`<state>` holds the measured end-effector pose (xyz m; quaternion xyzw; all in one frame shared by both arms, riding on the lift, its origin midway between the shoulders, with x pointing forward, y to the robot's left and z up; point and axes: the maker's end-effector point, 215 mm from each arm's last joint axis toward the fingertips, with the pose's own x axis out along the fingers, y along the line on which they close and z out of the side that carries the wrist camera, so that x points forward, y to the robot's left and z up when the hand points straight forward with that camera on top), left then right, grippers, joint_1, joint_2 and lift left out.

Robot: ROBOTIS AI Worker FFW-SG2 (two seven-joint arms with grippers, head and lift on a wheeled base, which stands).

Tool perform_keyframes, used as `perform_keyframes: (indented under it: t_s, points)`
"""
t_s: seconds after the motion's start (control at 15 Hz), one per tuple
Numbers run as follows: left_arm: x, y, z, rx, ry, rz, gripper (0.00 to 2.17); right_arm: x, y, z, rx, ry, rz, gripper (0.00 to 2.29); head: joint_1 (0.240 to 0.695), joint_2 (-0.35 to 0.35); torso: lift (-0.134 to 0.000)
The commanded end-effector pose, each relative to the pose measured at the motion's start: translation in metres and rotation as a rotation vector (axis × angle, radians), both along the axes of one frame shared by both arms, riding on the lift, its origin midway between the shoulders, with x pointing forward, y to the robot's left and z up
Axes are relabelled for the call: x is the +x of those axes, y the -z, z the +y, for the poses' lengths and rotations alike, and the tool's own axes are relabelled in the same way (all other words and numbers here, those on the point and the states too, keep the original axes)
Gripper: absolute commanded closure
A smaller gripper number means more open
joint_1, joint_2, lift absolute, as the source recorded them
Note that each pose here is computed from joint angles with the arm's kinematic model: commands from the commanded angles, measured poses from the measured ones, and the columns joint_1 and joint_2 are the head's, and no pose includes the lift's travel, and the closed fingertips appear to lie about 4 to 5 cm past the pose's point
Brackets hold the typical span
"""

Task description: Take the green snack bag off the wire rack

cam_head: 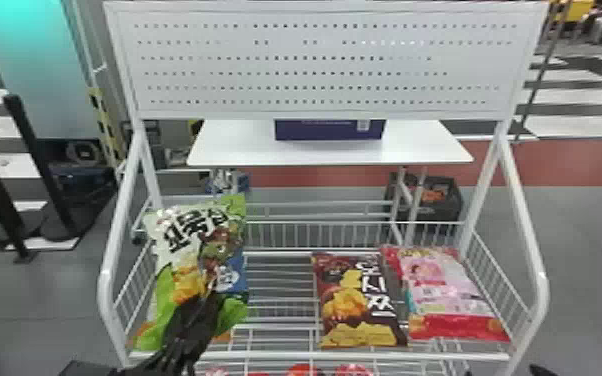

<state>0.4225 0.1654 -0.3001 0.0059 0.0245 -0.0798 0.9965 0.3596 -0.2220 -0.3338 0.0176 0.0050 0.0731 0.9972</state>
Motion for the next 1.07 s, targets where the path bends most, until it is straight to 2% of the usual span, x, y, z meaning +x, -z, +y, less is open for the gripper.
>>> perform_keyframes:
  t_s: [0.0,0.33,0.47,0.8,1.0]
  points:
    - [-0.021,-0.006,0.017,-0.024,-0.021,-0.038,1.66,0.001,0.0,0.001,0.002,-0.003,-0.001,0.17,0.499,0.0,0.0]
    - [-0.046,0.008,0.056,-0.024,-0.091,-0.062,1.66,0.0,0.0,0.001,-0.002,-0.008,0.001,0.17,0.499,0.0,0.0]
    - [-0.057,0.018,0.074,-0.011,-0.119,-0.044,1.66,0.0,0.001,0.0,-0.004,-0.009,0.002,0.17,0.499,0.0,0.0]
    - [-0.085,0.009,0.082,-0.036,-0.111,-0.088,1.66,0.0,0.0,-0.001,-0.005,-0.007,0.002,0.17,0.499,0.0,0.0]
    - [-0.092,0.013,0.081,-0.039,-0.108,-0.081,1.66,0.0,0.001,-0.004,-0.003,-0.001,0.005,0.17,0.499,0.0,0.0]
